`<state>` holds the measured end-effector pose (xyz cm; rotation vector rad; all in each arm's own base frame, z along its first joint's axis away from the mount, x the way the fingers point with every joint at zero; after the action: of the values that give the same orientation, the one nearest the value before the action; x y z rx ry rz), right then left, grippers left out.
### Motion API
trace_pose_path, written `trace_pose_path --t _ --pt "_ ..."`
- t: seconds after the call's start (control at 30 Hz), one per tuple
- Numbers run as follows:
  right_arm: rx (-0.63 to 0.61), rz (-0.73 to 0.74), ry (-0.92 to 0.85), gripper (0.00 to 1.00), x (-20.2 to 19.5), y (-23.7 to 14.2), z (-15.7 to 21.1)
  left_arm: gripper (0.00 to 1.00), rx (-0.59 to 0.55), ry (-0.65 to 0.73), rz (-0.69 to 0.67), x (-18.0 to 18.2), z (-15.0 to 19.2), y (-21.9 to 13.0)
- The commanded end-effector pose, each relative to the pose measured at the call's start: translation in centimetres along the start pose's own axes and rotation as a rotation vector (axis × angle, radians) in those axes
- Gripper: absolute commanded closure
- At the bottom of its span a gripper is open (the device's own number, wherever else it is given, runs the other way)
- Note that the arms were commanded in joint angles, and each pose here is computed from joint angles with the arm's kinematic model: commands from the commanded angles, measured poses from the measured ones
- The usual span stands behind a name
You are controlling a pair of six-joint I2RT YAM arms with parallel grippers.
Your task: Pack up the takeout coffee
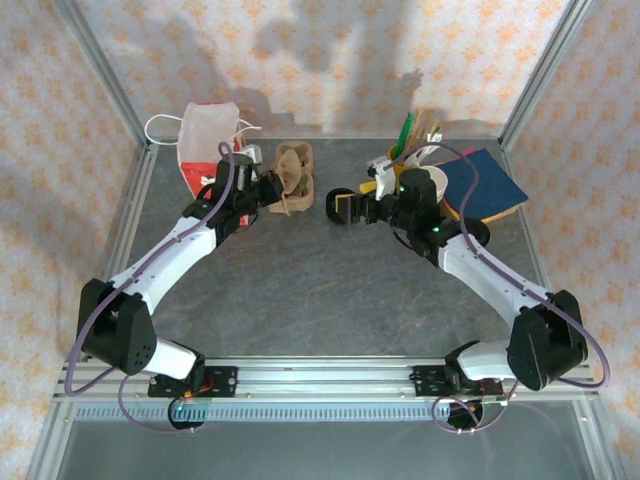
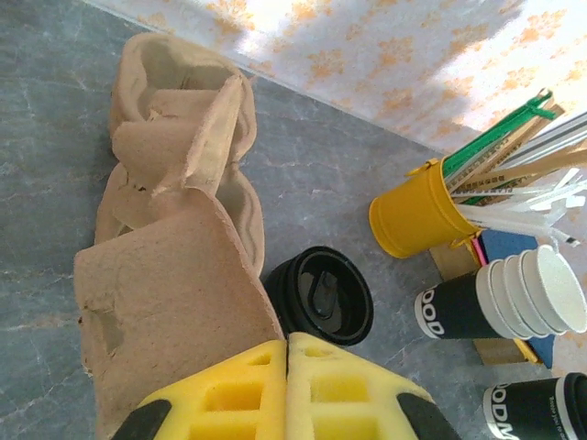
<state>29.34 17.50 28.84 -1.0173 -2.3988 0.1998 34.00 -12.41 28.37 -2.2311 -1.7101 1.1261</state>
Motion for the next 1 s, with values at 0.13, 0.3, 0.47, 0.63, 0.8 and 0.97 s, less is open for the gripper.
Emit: trace_pose_path --t 0.13,0.3,0.47,0.63,0.8,0.97 --pt "0.002 -0.006 0.006 0.19 -0.2 0.6 0.2 1.0 0.084 -0.053 -0.116 2.0 2.4 1.2" --pt "0.009 0.007 0.014 0.19 -0.4 0.7 0.2 1.0 0.089 -0.077 -0.149 2.5 2.7 1.2" --pt "0.015 -0.002 0.021 0.2 -0.3 1.1 0.2 1.0 0.053 -0.075 -0.151 2.1 2.0 -0.1" --pt "0.002 -0.041 -0.005 0.2 0.2 1.6 0.0 1.0 0.018 -0.045 -0.105 1.1 0.8 -2.1" --pt "-0.019 -0.119 -0.089 0.2 0.7 3.5 -0.2 1.0 0.016 -0.018 -0.053 0.6 0.8 -3.5" --pt "0.058 -0.218 -0.126 0.2 0.9 8.8 -0.7 1.0 0.036 -0.001 -0.026 0.9 1.7 -3.3"
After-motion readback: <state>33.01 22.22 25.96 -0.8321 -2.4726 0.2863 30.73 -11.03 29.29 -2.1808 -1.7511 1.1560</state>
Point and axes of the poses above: each hand's point on the last joint's axis, 136 mm out from that joint toward the fingers, its own y axis out along the fingers, its own x axis along the line the jaws close on, z = x × y, the point moved 10 cm from there along -y, back along the fingers, and after that the axes turned 7 degrees about y, right-handed, at the moved point
